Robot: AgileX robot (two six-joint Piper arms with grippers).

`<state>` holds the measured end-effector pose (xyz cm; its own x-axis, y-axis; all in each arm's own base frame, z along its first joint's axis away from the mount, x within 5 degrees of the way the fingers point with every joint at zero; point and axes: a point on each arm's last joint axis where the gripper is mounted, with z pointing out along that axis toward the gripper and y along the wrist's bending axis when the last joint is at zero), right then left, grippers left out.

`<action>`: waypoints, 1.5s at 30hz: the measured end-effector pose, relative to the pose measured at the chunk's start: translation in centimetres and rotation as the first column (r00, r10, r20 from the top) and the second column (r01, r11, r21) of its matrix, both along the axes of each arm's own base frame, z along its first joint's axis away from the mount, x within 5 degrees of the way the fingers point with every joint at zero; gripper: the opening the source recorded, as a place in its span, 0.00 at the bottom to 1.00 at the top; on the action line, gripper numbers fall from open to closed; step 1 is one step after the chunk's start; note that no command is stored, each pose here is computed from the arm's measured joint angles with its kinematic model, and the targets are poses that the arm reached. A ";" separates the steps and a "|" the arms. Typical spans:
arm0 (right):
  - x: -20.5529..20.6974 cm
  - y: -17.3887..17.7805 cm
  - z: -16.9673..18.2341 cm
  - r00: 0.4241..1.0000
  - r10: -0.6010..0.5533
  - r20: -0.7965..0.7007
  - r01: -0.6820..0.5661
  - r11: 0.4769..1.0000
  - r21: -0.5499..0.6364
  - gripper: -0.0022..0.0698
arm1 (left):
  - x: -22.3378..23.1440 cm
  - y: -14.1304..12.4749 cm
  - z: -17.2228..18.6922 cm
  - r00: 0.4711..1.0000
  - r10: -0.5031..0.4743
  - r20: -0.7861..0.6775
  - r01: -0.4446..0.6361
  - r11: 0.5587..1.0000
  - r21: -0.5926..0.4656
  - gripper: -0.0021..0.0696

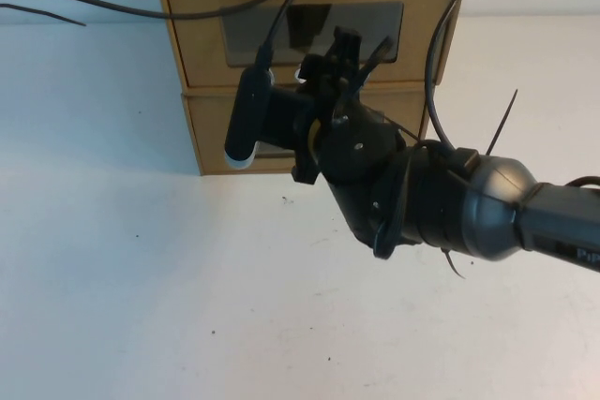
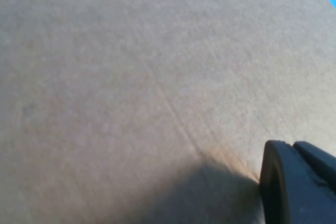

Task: Open the shoe box
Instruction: 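Pull the top drawer of the cardboard box fully open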

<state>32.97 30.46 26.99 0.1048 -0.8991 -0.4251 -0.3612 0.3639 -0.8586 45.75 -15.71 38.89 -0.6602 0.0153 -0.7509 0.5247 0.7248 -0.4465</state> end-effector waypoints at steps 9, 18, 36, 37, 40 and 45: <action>1.0 -0.9 -0.2 1.000 0.006 -0.020 -0.005 1.000 0.012 0.46 | -0.4 0.0 0.1 0.999 -0.001 -0.047 0.000 1.000 -0.018 0.02; 1.6 -1.2 -0.5 0.999 0.016 -0.035 -0.015 1.000 0.016 0.45 | -0.4 -0.1 0.1 0.998 0.006 -0.070 -0.008 0.999 -0.032 0.02; 2.5 -0.5 -1.4 1.000 -0.007 -0.023 0.007 1.000 -0.002 0.27 | -0.4 0.0 0.1 0.998 0.007 -0.070 -0.010 0.999 -0.032 0.02; 2.5 -0.5 -1.4 1.000 -0.008 -0.021 0.008 1.000 -0.004 0.23 | -0.4 0.0 0.1 0.998 0.007 -0.070 -0.010 0.999 -0.032 0.02; 2.5 -0.5 -1.2 1.000 -0.011 -0.012 0.011 1.000 -0.006 0.13 | -0.4 0.0 0.1 0.998 0.007 -0.070 -0.010 0.999 -0.032 0.02; 2.5 -0.5 -1.3 1.000 -0.011 -0.013 0.011 1.000 -0.008 0.05 | -0.4 0.0 0.1 0.998 0.007 -0.070 -0.010 0.999 -0.032 0.02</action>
